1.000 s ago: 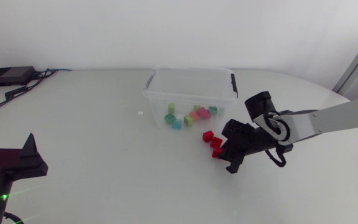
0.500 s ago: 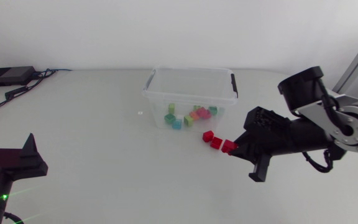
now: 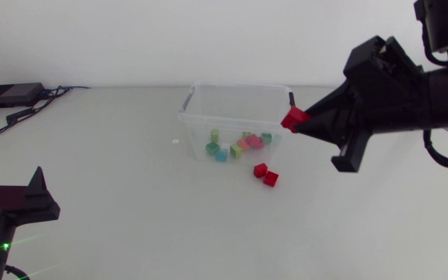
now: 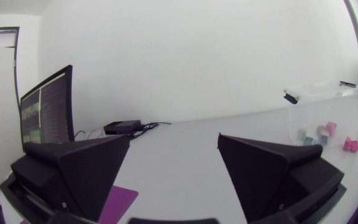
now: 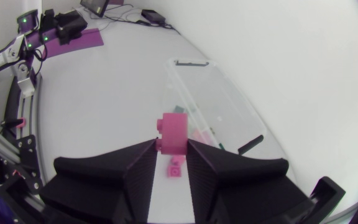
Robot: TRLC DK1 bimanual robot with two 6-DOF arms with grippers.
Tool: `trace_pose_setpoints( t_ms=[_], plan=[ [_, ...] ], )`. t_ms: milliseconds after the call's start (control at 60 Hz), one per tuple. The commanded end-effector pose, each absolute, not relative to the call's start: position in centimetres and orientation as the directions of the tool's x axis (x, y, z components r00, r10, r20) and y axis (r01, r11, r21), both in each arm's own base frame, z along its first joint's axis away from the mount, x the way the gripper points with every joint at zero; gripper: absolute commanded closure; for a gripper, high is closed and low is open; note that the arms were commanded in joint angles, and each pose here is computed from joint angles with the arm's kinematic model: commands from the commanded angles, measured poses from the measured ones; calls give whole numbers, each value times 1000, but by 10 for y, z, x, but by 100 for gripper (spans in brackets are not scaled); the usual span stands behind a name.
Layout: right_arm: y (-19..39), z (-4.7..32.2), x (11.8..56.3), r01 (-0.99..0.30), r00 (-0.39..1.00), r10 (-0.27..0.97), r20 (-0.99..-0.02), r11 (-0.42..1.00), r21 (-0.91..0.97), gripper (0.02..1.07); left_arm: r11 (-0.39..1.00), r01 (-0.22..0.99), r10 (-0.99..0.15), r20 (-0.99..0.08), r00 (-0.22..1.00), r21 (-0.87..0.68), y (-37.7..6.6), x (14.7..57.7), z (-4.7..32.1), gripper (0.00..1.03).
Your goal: Pick up the duplo bricks and place them in the container
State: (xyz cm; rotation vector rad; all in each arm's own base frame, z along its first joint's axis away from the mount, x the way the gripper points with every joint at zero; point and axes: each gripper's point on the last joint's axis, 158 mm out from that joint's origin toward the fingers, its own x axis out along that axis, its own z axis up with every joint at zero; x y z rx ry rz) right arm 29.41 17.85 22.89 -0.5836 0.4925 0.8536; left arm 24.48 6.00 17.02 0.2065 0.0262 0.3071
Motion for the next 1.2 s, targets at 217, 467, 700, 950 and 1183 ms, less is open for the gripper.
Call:
trace_pose_setpoints(
  t_ms=[217,467,700,950,1183],
  plan=[
    [199,223,373,-778,589,541,-600,581,-240,80,945,-277,281,-3,960,172,55,246,163,4],
    [205,190,445,-749,605,508,-613,624,-222,80,949,-280,283,-1,959,144,55,246,164,4],
    [209,166,483,-732,611,483,-627,647,-214,80,965,-224,226,-3,974,140,42,249,164,4],
    [205,142,510,-668,677,398,-619,685,-290,76,976,-163,166,-9,986,142,31,251,162,4],
    [196,179,493,-641,718,408,-564,703,-308,7,982,-136,139,-16,990,128,26,252,160,4]
  ],
)
